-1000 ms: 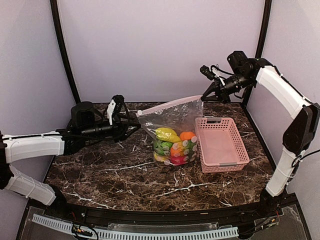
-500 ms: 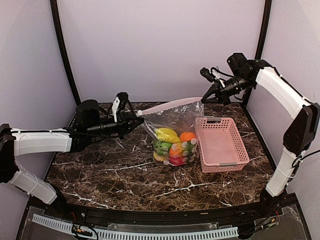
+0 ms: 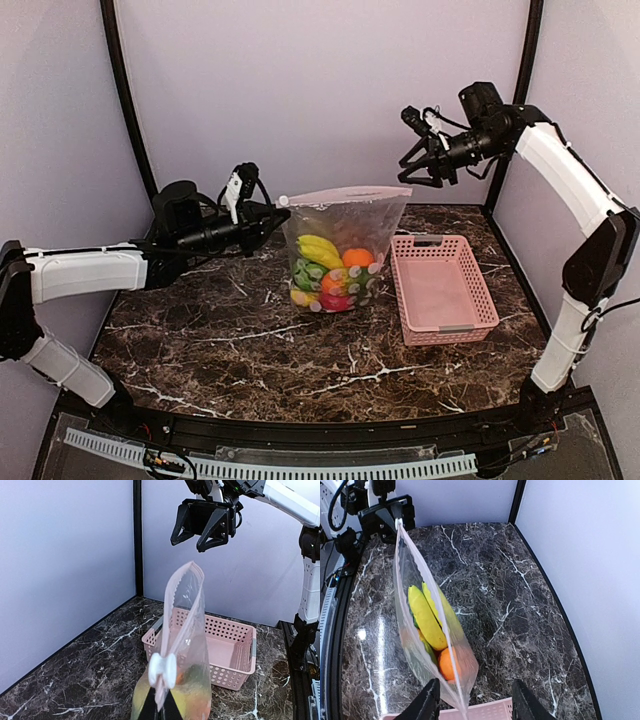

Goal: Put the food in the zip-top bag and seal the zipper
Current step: Hold the zipper food storage bag at the center of the board, then hold the zipper from the zipper food storage bag.

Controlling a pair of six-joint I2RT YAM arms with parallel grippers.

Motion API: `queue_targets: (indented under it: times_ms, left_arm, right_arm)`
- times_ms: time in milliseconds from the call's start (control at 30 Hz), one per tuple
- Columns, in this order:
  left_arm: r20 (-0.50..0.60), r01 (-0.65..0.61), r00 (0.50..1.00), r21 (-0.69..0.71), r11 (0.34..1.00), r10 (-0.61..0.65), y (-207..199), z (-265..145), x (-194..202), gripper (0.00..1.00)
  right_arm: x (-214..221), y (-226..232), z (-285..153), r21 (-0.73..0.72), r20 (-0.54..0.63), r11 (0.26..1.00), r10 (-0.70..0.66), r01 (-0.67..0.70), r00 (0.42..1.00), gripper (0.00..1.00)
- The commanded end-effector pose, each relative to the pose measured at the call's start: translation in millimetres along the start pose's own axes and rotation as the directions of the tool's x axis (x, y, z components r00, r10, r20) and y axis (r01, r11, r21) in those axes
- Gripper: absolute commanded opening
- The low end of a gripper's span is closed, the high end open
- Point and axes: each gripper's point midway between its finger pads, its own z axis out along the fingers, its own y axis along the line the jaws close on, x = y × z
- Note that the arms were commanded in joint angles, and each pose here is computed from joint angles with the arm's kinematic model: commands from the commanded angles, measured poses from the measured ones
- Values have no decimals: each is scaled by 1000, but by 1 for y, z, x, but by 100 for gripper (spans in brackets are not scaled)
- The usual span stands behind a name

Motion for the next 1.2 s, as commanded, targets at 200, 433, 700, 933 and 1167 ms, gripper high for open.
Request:
queue_targets:
  times_ms: [200, 433, 700, 933, 1167]
  left_arm:
    - [48, -40, 998, 53, 998, 38, -10, -6, -28, 1]
    - [35, -41, 999, 77, 996, 38, -22, -8, -24, 1]
    - [-3, -96, 995, 112, 989, 96, -35, -13, -17, 1]
    - [-39, -121, 991, 137, 983, 128, -44, -14, -9, 1]
    - [-49, -124, 990, 129, 984, 131, -44, -14, -6, 1]
  right_arm:
    - [-56, 84, 57, -155, 47, 971, -174, 180, 984, 58]
    - [-92, 107, 101, -192, 96, 953, -219, 234, 971, 56]
    - [-99, 111, 132, -211, 122, 938, -254, 275, 960, 53]
    - [-104, 130, 139, -254, 150, 920, -268, 299, 952, 47]
    - [-100, 146, 148, -283, 137, 902, -298, 326, 945, 32]
